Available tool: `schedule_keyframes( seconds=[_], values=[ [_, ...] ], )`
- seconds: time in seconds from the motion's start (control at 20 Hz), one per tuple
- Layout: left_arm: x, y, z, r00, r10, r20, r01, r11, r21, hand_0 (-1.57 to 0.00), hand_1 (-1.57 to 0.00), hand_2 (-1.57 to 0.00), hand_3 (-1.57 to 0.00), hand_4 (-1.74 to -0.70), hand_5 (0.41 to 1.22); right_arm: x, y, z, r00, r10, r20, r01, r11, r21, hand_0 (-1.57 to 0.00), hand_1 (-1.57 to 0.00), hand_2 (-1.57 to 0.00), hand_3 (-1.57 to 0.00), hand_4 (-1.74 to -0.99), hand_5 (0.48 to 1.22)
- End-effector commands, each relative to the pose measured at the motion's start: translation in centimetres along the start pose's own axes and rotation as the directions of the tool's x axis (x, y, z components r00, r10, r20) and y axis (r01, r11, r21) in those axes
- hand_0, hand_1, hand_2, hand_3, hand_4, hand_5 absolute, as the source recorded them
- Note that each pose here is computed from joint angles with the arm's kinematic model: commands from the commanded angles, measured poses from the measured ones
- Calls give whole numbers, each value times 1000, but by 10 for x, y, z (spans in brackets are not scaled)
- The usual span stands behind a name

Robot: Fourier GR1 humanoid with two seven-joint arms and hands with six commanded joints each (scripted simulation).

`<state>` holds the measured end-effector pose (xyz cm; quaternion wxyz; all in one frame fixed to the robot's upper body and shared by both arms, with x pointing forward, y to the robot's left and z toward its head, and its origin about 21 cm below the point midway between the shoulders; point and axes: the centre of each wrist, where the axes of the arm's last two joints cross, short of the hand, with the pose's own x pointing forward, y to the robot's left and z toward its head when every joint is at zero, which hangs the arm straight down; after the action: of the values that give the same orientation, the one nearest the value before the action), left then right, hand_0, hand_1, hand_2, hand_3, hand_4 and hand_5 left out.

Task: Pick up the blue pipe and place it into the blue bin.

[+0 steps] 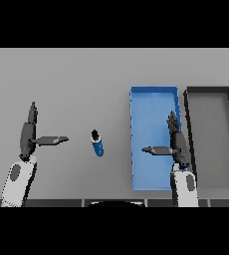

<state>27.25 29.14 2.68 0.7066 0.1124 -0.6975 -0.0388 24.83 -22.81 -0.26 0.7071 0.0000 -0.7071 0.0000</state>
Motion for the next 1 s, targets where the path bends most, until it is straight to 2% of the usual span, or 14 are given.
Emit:
schedule_keyframes(
  seconds=[0.0, 0.25, 0.3, 0.35, 0.45, 0.65, 0.95],
  values=[
    [0, 1, 0, 1000, 0, 4, 0, 1000, 1, 1, 1, 1, 1, -1006, 586, 0, 1, 0, 1000, -1, 0, 1, 1000, 0, 1, 1, 1, 1, -1222, 603],
    [-1, 8, -2, 1000, -2, 6, 2, 1000, 8, 1, 1, 1, 1, -1006, 586, 1, 5, -2, 1000, -2, 6, 2, 1000, -2, 1, 1, 1, 1, -1222, 603],
    [-6, 18, 6, 997, -72, 41, 76, 990, -119, 1, 1, 1, 1, -1006, 586, 3, -2, 6, 992, 107, 70, -110, 993, 43, 1, 1, 1, 1, -1222, 603],
    [-9, 29, 9, 992, -107, 61, 117, 974, -194, 1, 1, 1, 1, -1011, 588, 5, -6, 14, 983, 152, 102, -160, 984, 79, 1, 1, 1, 1, -1227, 603],
    [-9, 38, 13, 986, -142, 91, 162, 949, -270, 1, 1, 1, 1, -1010, 588, 9, -7, 18, 974, 205, 98, -215, 970, 111, 1, 1, 1, 1, -1228, 599],
    [-6, 39, 13, 985, -134, 108, 162, 935, -317, 1, 1, 1, 1, -1009, 589, 12, -8, 21, 968, 236, 91, -246, 961, 125, 1, 1, 1, 1, -1226, 593],
    [-2, 27, 25, 984, -127, 128, 176, 836, -519, 1, 1, 1, 1, -1031, 565, 15, -7, 17, 965, 237, 114, -252, 958, 134, 1, 1, 1, 1, -1225, 595]
  ],
)
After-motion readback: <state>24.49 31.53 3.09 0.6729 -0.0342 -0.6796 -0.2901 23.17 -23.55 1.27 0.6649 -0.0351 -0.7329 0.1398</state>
